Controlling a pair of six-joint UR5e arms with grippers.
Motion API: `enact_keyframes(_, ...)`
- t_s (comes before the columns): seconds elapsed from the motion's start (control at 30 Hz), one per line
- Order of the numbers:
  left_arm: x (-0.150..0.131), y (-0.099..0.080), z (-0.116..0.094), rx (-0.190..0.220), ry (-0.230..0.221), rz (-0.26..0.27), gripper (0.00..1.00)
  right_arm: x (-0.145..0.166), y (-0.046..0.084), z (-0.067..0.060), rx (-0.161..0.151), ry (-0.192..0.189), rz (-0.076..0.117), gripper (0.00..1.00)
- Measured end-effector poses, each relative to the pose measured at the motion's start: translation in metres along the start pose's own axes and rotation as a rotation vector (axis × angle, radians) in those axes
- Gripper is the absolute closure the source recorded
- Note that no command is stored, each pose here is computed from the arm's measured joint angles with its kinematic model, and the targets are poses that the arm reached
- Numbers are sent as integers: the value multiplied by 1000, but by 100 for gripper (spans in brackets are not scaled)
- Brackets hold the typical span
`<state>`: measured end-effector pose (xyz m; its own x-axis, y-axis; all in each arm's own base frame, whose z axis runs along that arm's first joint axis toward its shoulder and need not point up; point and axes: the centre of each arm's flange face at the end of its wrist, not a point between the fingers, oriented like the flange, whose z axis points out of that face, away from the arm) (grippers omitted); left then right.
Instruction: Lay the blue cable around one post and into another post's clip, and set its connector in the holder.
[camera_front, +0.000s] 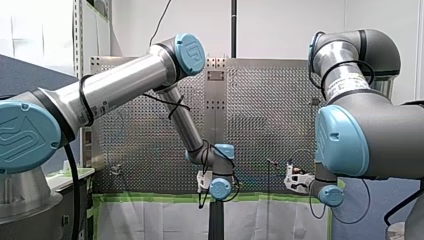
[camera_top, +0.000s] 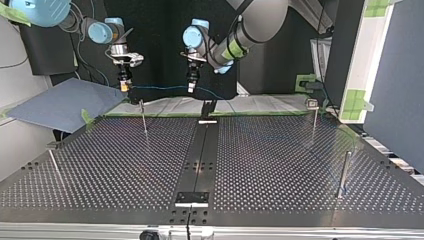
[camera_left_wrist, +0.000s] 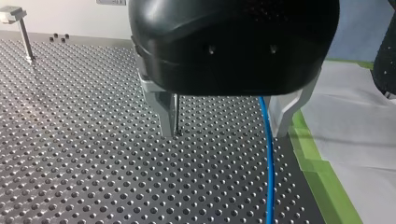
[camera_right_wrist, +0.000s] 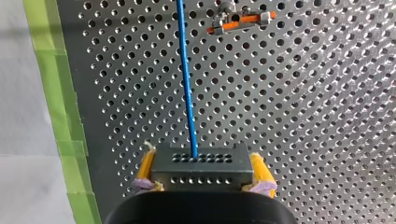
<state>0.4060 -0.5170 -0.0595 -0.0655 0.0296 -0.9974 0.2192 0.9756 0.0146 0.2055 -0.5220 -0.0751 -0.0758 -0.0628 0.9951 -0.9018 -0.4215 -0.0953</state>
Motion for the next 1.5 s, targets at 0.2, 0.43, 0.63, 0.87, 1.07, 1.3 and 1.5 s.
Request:
enact_keyframes(0.2,0,-1,-1,0,0,-3,11,0,0,0,-3,-3,-3,79)
enact_keyframes(0.43,0,-1,0,11,-3,-22,43,0,0,0,-5,-4,-4,79)
enact_keyframes(0.63,-1,-3,2,31,-10,-46,48,0,0,0,-5,-4,-4,79)
enact_keyframes(0.87,-2,-3,4,39,-15,-51,50,0,0,0,-5,-4,-4,79)
enact_keyframes(1.07,-2,-1,5,34,-18,-53,50,-1,0,-1,-7,-7,-6,79)
enact_keyframes(1.3,-3,0,6,30,-22,-56,56,-1,1,-1,-7,-8,-8,79)
enact_keyframes(1.5,-3,0,7,32,-24,-57,78,-1,1,-1,-7,-10,-10,79)
